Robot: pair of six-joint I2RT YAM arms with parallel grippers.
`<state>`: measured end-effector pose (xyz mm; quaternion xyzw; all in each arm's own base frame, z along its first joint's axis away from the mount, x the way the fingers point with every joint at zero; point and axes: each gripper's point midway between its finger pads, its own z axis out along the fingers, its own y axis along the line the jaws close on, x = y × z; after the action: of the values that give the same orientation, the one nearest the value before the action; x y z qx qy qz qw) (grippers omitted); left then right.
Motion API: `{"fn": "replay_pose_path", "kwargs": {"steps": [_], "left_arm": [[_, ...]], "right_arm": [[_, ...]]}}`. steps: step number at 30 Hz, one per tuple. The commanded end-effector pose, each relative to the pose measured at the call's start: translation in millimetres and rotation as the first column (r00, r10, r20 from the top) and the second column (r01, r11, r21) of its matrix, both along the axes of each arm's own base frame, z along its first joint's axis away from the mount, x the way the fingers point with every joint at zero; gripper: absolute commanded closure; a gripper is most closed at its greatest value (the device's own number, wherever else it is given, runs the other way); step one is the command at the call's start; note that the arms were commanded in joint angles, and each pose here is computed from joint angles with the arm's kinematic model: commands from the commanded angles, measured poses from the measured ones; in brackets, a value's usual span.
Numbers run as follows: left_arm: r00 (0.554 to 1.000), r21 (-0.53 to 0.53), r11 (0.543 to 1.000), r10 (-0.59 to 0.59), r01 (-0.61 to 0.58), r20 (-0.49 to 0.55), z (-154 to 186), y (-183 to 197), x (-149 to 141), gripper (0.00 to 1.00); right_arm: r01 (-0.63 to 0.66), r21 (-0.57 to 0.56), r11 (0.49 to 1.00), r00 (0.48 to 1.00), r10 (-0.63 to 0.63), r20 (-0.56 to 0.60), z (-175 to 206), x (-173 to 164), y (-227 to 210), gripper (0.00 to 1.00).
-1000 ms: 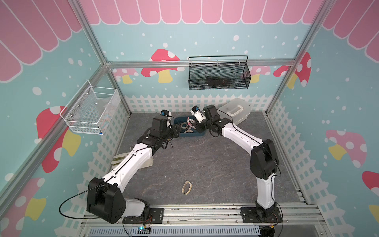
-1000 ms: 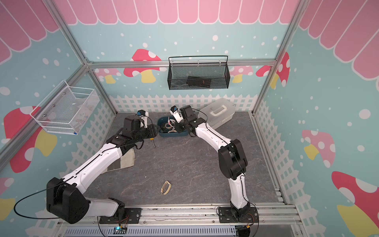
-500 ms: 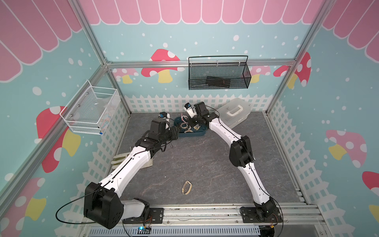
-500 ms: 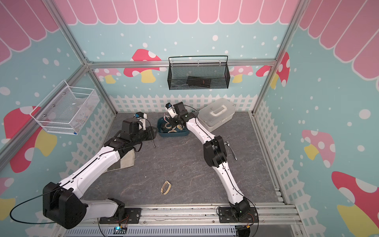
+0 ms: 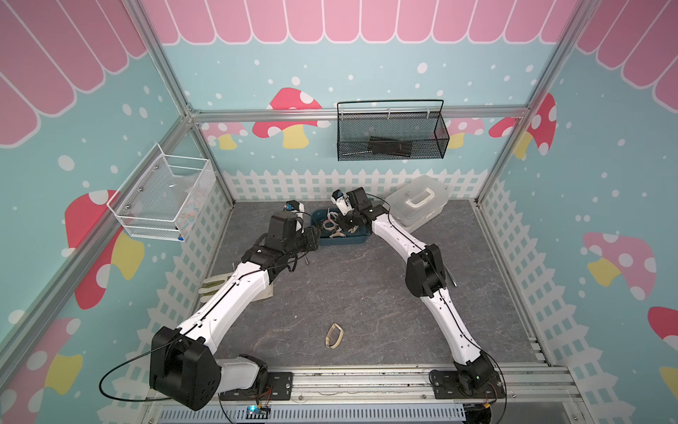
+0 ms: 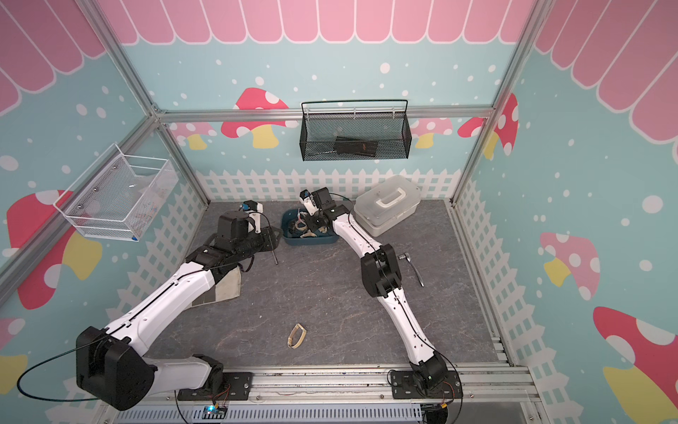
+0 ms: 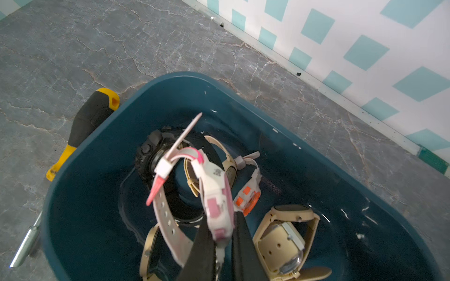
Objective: Put the watch into the storage box
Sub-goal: Place the watch in the storage box, then pick up the watch at the center of the board.
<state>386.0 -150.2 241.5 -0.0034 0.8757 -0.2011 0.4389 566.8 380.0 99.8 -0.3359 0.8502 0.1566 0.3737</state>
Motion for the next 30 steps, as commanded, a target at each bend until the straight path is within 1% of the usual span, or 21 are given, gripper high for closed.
{"fn": "replay_pose_path", "kwargs": {"steps": [1, 4, 9, 12, 17, 20, 23, 26, 30], "left_arm": [[1.000, 0.013, 1.000, 0.001, -0.001, 0.014, 3.3, 3.5, -1.6, 0.57], [1.000, 0.012, 1.000, -0.001, 0.000, 0.015, 4.1, 3.7, -1.5, 0.57], [1.000, 0.010, 1.000, -0.002, 0.002, 0.019, 5.8, 3.3, -1.2, 0.57], [1.000, 0.007, 1.000, -0.004, 0.004, 0.014, 4.6, 2.8, -1.2, 0.57], [1.000, 0.007, 1.000, -0.004, 0.004, 0.019, 6.2, 3.4, -0.9, 0.57], [1.000, 0.012, 1.000, 0.003, -0.004, 0.018, 5.3, 5.7, -0.6, 0.57], [1.000, 0.013, 1.000, 0.010, -0.010, 0.019, 5.1, 7.9, -0.3, 0.57], [1.000, 0.012, 1.000, 0.015, -0.015, 0.016, 4.3, 9.6, 0.5, 0.57], [1.000, 0.012, 1.000, 0.021, -0.021, 0.014, 3.3, 11.5, 1.4, 0.57]], "right_arm": [[0.001, -0.001, 1.000, 1.000, -0.001, 0.008, 5.2, 1.7, -0.9, 0.89], [0.001, -0.002, 1.000, 1.000, -0.001, 0.009, 7.4, 1.5, -1.6, 0.83], [0.008, 0.018, 1.000, 1.000, -0.008, 0.020, 23.8, 0.6, -1.7, 0.67], [0.008, 0.025, 1.000, 0.999, -0.009, 0.035, 35.9, -0.2, -2.0, 0.65], [-0.014, 0.052, 0.999, 0.998, 0.011, 0.061, 70.7, -8.4, -2.1, 0.64], [-0.058, 0.074, 0.996, 0.995, 0.051, 0.089, 102.8, -23.6, 0.2, 0.64], [-0.115, 0.062, 0.991, 0.986, 0.106, 0.131, 131.1, -48.1, 0.9, 0.63], [-0.165, 0.055, 0.985, 0.975, 0.155, 0.159, 145.9, -77.4, -3.7, 0.63], [-0.199, 0.089, 0.976, 0.969, 0.182, 0.165, 154.9, -115.8, -18.7, 0.63]]}}
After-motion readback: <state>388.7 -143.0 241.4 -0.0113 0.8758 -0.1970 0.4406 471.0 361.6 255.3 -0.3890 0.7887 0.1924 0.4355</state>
